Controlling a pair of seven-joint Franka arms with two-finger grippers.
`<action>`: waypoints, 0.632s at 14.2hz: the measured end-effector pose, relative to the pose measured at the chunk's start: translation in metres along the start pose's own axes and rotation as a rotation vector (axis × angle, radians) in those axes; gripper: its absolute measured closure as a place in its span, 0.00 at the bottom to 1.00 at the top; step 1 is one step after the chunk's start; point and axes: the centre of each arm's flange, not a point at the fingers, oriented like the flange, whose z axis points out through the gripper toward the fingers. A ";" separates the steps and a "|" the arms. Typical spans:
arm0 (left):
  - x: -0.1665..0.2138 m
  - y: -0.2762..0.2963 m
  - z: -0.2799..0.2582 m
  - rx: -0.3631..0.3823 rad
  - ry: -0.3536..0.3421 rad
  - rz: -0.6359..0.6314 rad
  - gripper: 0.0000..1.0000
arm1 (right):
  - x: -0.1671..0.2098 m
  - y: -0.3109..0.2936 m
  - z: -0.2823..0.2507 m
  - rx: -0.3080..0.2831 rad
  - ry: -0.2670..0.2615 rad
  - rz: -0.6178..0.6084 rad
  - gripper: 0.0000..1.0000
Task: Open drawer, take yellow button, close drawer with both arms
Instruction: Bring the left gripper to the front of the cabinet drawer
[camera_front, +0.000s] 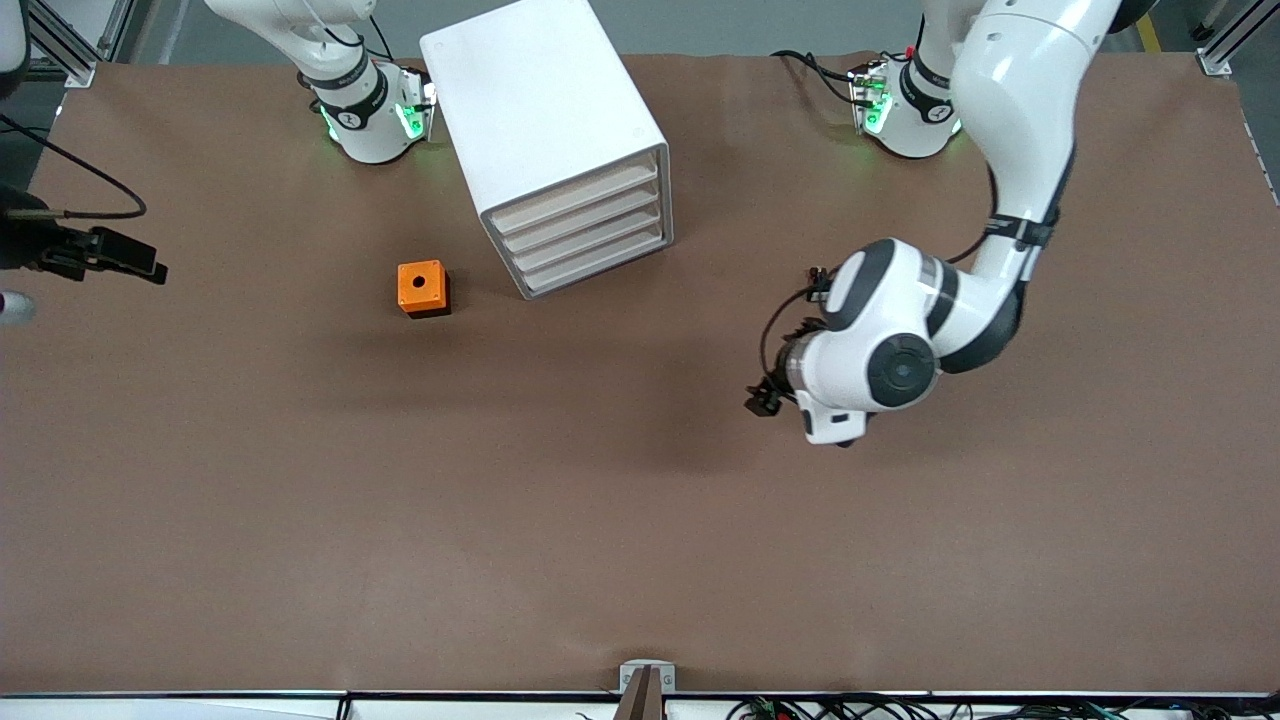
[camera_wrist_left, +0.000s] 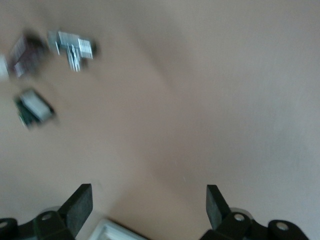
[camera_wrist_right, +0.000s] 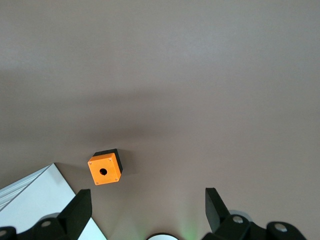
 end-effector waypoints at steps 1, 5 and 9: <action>-0.022 0.005 0.008 0.003 -0.022 -0.052 0.00 | 0.002 0.000 0.002 0.000 -0.004 0.000 0.00; -0.080 0.012 0.024 0.024 -0.111 -0.240 0.00 | 0.002 0.000 0.000 0.000 -0.003 0.000 0.00; -0.110 0.012 0.027 0.058 -0.228 -0.411 0.00 | 0.002 0.000 0.000 -0.001 -0.003 0.000 0.00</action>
